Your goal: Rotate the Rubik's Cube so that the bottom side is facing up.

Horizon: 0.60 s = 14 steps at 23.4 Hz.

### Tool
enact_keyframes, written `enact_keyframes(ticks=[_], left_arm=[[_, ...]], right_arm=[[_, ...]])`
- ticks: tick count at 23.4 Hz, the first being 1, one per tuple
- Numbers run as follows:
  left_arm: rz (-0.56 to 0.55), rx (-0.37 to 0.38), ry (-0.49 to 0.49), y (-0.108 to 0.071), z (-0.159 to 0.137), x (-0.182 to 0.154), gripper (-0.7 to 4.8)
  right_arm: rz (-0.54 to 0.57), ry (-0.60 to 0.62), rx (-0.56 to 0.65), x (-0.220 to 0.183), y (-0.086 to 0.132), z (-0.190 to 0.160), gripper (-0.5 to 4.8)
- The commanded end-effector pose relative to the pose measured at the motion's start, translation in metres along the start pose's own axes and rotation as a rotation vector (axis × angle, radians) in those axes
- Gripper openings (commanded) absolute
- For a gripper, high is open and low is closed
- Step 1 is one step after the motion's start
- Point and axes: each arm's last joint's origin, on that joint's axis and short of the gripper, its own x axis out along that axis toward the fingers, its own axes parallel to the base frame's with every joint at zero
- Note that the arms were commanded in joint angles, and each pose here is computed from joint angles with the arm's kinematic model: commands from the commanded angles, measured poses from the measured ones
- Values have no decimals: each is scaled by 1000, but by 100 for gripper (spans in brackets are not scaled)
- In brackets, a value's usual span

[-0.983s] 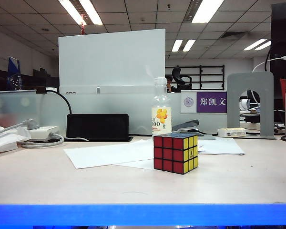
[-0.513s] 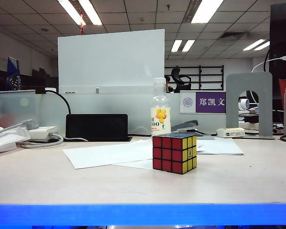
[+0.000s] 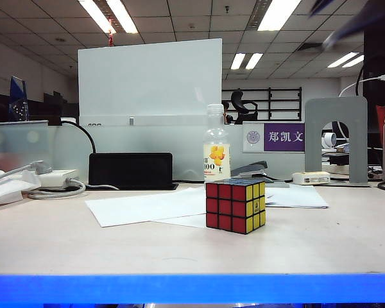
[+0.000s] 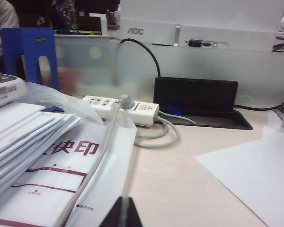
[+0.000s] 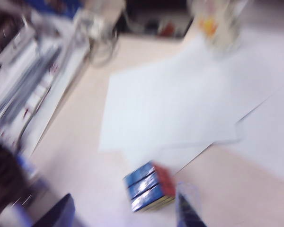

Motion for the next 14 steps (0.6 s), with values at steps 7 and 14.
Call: enact_keyframes(ticks=[7,14], left_arm=[[-2,1,-14,0,2,0,-6],[-1,2,-14,0,2,0,-5]], right_arm=[[-17,236,-278,84,1,-9,298],[-11,364,-285,116,5,-22,298]])
